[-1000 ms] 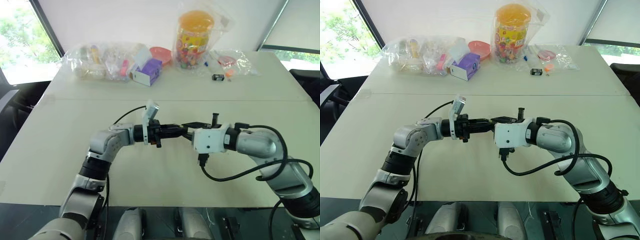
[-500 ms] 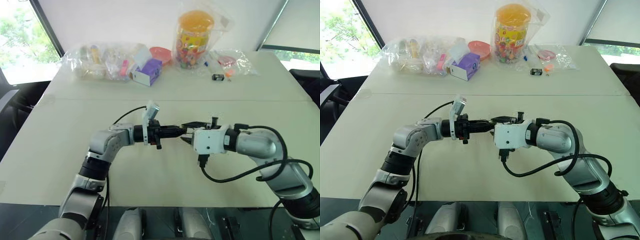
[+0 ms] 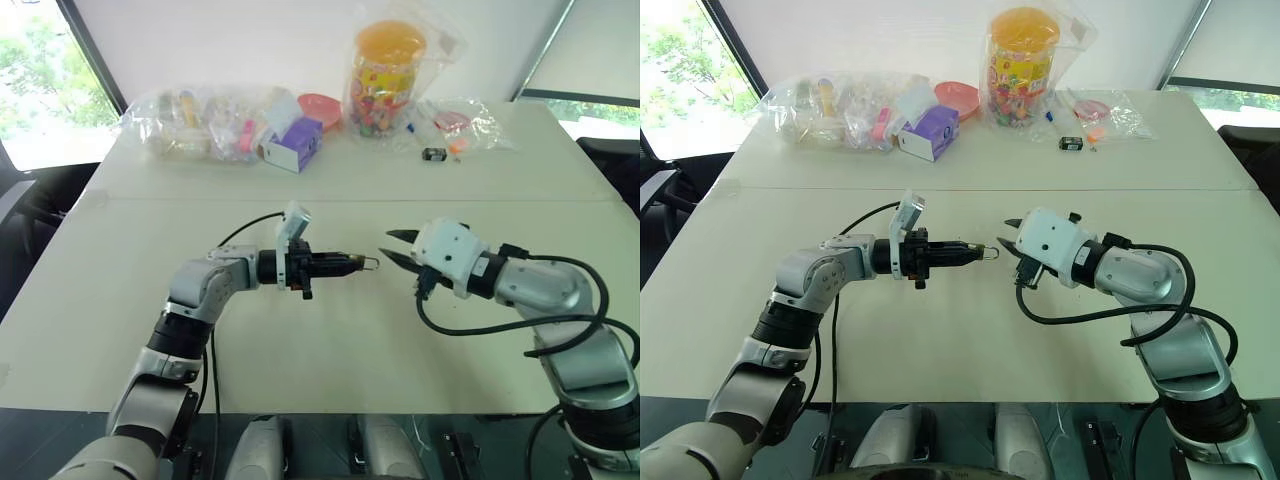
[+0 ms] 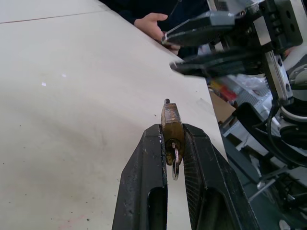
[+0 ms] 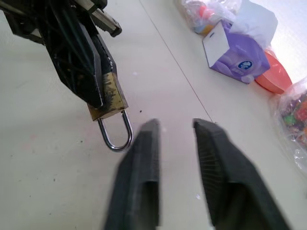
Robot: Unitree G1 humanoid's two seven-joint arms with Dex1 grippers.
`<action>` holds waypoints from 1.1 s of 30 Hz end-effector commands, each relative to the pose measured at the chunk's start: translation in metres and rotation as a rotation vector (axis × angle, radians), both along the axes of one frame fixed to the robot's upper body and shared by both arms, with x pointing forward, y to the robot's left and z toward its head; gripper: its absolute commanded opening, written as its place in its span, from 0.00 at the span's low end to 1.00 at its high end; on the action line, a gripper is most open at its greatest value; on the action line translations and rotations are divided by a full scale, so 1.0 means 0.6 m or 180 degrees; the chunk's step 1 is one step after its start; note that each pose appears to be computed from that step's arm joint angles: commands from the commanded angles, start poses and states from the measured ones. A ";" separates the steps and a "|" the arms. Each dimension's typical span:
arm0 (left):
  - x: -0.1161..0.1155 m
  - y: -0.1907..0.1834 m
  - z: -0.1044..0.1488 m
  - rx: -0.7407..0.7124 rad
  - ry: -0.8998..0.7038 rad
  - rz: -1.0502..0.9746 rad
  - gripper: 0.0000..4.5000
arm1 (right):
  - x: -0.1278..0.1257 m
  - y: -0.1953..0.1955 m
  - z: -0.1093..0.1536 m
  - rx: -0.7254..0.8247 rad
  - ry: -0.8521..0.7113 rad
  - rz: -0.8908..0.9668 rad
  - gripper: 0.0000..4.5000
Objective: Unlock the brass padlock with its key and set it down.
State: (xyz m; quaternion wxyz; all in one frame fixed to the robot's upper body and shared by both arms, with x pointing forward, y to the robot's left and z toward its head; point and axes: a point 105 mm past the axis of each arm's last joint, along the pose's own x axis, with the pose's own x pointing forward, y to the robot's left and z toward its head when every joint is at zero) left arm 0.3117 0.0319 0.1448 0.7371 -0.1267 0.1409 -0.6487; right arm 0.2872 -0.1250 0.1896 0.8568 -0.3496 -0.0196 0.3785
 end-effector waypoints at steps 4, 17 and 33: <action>-0.003 -0.007 0.023 -0.0101 -0.0115 -0.0105 0.00 | -0.001 0.016 -0.002 0.0140 -0.0056 -0.0028 0.00; -0.006 -0.013 0.032 -0.0211 -0.0090 -0.0108 0.00 | -0.003 0.020 -0.069 -0.0028 0.0212 -0.0040 0.00; 0.025 -0.063 -0.040 -0.0067 0.0079 0.0284 0.00 | -0.079 -0.040 -0.090 -0.0266 0.0433 -0.0355 0.00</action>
